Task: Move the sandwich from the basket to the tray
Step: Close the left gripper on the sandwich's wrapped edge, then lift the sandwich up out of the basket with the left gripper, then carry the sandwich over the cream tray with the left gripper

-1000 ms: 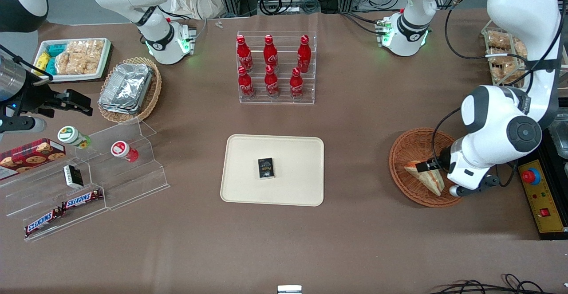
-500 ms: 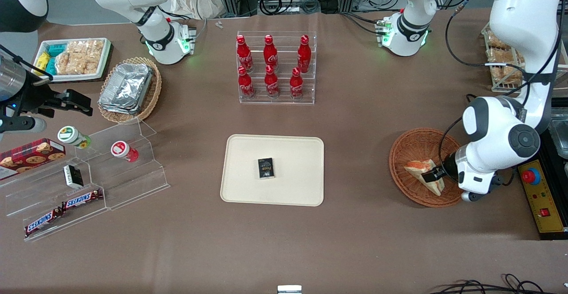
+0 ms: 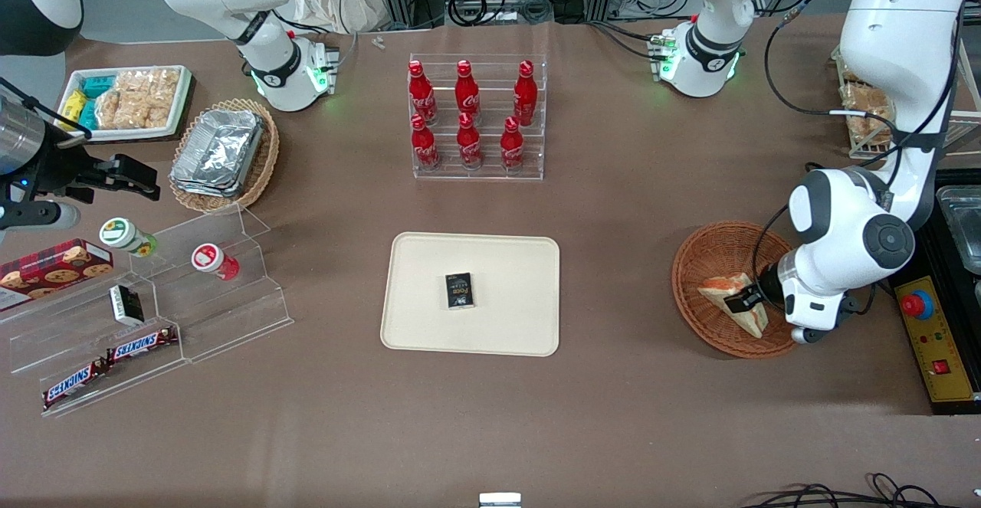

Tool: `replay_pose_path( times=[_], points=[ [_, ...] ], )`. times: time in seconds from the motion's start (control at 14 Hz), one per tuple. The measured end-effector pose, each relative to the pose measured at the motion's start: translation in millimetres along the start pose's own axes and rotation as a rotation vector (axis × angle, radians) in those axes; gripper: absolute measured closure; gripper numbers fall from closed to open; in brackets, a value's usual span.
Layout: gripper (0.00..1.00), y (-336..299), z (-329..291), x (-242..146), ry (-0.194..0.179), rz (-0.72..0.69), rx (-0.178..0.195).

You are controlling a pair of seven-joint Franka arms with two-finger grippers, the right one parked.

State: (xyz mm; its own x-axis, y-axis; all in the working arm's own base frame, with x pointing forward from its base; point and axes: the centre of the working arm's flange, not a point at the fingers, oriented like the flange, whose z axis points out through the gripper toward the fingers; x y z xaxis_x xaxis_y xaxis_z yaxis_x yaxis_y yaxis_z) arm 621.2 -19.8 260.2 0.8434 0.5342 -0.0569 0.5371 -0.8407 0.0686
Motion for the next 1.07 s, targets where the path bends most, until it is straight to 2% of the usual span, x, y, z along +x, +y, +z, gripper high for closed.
replay_pose_path(
  times=[0.14, 0.43, 0.5, 0.79, 1.07],
  points=[
    [0.52, -0.2, -0.4, -0.4, -0.002, -0.001, 0.001],
    [0.81, 3.8, -30.0, -8.3, -0.040, 0.012, 0.037],
    [0.84, 7.4, -51.1, -12.1, -0.051, 0.020, 0.051],
    [0.84, 30.2, -164.3, -30.9, -0.073, 0.060, 0.090],
    [0.84, 61.2, -238.7, -51.4, -0.062, 0.132, 0.076]
  ],
)
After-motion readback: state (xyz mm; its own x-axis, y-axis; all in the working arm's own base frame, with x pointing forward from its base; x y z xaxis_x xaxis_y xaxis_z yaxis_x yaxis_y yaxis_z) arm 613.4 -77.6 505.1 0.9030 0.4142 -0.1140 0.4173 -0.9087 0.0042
